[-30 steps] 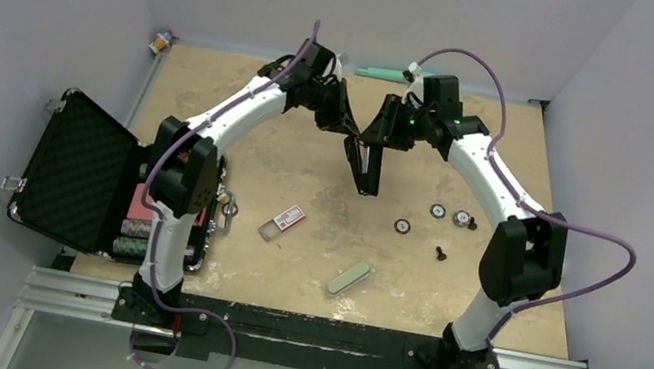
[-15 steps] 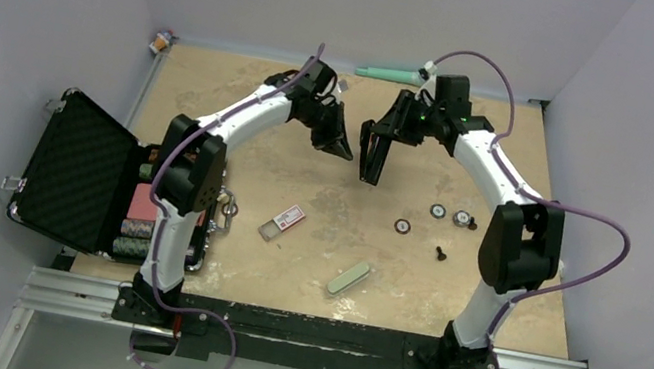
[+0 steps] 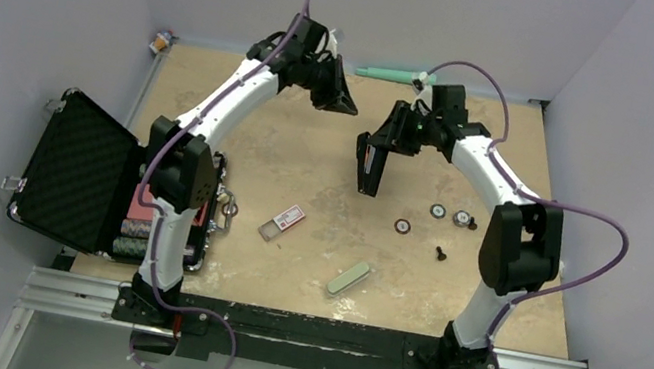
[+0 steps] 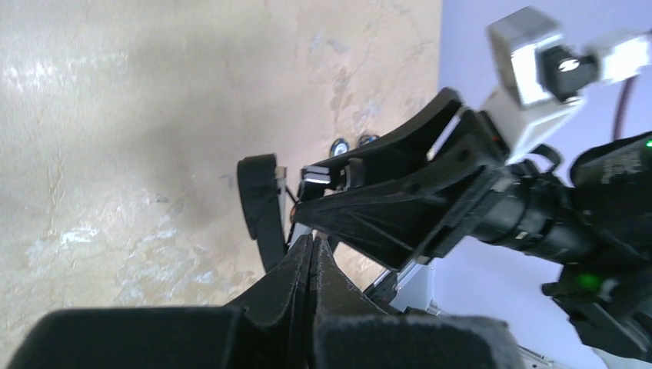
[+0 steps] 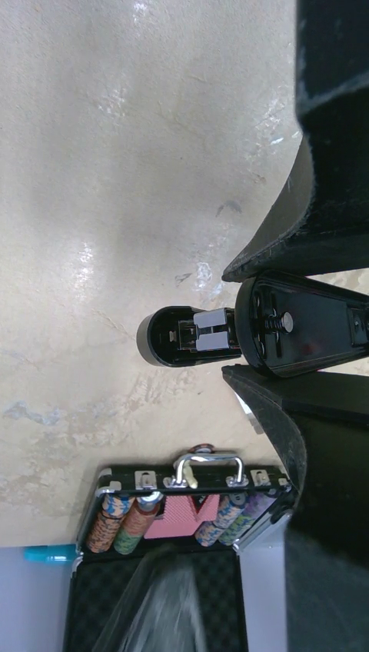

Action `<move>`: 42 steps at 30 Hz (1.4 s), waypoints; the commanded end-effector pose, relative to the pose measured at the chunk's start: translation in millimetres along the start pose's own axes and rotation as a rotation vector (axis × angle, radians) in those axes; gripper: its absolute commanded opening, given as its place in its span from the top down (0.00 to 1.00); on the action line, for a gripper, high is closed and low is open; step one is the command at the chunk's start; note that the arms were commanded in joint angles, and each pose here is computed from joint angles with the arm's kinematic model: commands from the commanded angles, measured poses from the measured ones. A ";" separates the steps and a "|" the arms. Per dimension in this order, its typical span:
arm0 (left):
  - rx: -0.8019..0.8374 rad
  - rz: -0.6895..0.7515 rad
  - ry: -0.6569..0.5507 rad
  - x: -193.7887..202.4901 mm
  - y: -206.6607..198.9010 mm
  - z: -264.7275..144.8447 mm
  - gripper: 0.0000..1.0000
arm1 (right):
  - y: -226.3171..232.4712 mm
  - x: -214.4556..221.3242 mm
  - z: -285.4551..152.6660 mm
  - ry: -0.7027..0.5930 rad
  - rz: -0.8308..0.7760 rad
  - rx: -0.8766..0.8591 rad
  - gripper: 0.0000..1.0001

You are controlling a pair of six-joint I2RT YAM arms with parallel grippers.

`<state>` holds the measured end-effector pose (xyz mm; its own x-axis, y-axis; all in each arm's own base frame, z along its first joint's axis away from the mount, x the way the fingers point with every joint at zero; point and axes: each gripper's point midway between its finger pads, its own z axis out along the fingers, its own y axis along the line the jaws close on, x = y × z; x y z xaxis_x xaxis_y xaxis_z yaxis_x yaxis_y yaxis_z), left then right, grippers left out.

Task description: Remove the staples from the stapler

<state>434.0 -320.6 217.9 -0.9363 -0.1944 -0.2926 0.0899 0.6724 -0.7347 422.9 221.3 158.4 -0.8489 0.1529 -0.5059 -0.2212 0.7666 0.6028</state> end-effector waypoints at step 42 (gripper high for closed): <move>-0.058 0.006 0.056 21.1 23.5 49.1 1.00 | 93.4 -43.3 -56.9 -0.131 -0.095 -0.223 1.00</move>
<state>434.5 -357.2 184.7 -0.9523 -0.1628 -0.2579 0.0873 0.6647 -0.7420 418.5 232.4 176.3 -0.8526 0.1486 -0.5010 -0.2402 0.7400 0.6282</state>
